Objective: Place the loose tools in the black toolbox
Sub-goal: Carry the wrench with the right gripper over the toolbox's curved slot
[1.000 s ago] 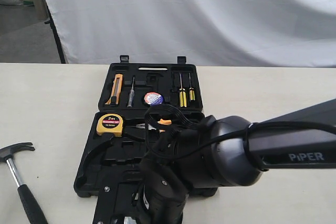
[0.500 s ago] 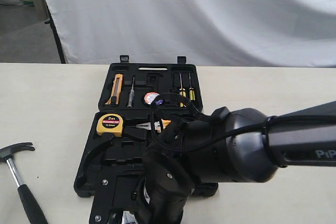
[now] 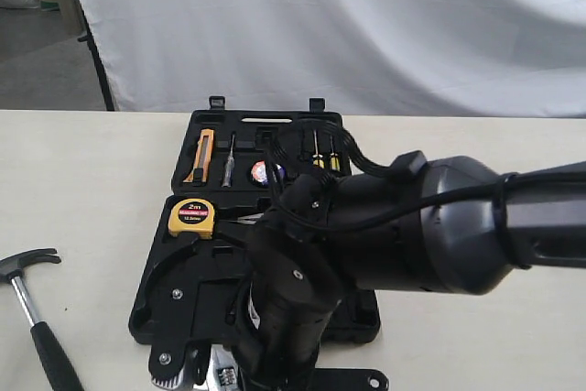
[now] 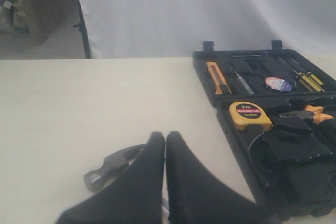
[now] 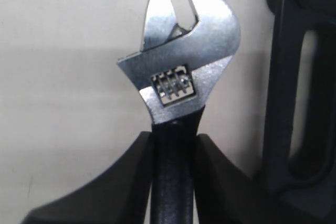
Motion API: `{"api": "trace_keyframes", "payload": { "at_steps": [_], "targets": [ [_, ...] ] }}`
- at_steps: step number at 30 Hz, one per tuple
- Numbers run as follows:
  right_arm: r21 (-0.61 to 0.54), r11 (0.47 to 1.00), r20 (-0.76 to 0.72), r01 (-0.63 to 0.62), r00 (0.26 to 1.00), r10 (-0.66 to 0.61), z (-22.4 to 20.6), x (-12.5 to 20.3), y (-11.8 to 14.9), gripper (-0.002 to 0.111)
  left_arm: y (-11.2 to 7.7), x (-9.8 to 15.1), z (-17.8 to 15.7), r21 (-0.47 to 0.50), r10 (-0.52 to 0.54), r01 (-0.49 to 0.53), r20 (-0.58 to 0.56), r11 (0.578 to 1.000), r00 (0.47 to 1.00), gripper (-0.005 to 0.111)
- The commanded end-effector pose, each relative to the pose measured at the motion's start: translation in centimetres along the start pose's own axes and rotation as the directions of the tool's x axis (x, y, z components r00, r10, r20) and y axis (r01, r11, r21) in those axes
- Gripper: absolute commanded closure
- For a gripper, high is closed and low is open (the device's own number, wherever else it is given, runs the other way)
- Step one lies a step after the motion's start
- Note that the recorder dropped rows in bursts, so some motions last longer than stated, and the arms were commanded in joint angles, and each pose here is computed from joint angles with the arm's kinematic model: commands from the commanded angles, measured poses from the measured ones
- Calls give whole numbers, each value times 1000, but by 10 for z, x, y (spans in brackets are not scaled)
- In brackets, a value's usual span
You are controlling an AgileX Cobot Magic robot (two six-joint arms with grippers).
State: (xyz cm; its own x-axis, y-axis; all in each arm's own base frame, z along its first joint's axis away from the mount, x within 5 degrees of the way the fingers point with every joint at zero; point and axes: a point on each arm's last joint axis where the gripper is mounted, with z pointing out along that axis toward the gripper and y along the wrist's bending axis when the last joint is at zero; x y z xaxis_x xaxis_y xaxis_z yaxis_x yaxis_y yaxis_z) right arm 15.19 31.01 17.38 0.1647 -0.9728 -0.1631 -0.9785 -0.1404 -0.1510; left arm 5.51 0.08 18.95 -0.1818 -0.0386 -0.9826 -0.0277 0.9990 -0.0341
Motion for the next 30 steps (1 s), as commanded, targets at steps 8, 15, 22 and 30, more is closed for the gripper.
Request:
{"api": "trace_keyframes", "payload": {
  "at_steps": [8, 15, 22, 30],
  "targets": [
    [90, 995, 34, 45, 998, -48, -22, -13, -17, 109, 0, 1, 0, 7, -1, 1, 2, 1000, 1000, 106],
    [95, 994, 26, 57, 998, -60, -22, -10, -21, 109, 0, 1, 0, 7, -1, 1, 2, 1000, 1000, 106],
    [109, 993, 16, -35, 999, 33, -22, 12, -48, 109, 0, 1, 0, 7, -1, 1, 2, 1000, 1000, 106],
    [137, 986, 21, -95, 995, 93, -22, 38, -77, 109, 0, 1, 0, 7, -1, 1, 2, 1000, 1000, 106]
  ]
}}
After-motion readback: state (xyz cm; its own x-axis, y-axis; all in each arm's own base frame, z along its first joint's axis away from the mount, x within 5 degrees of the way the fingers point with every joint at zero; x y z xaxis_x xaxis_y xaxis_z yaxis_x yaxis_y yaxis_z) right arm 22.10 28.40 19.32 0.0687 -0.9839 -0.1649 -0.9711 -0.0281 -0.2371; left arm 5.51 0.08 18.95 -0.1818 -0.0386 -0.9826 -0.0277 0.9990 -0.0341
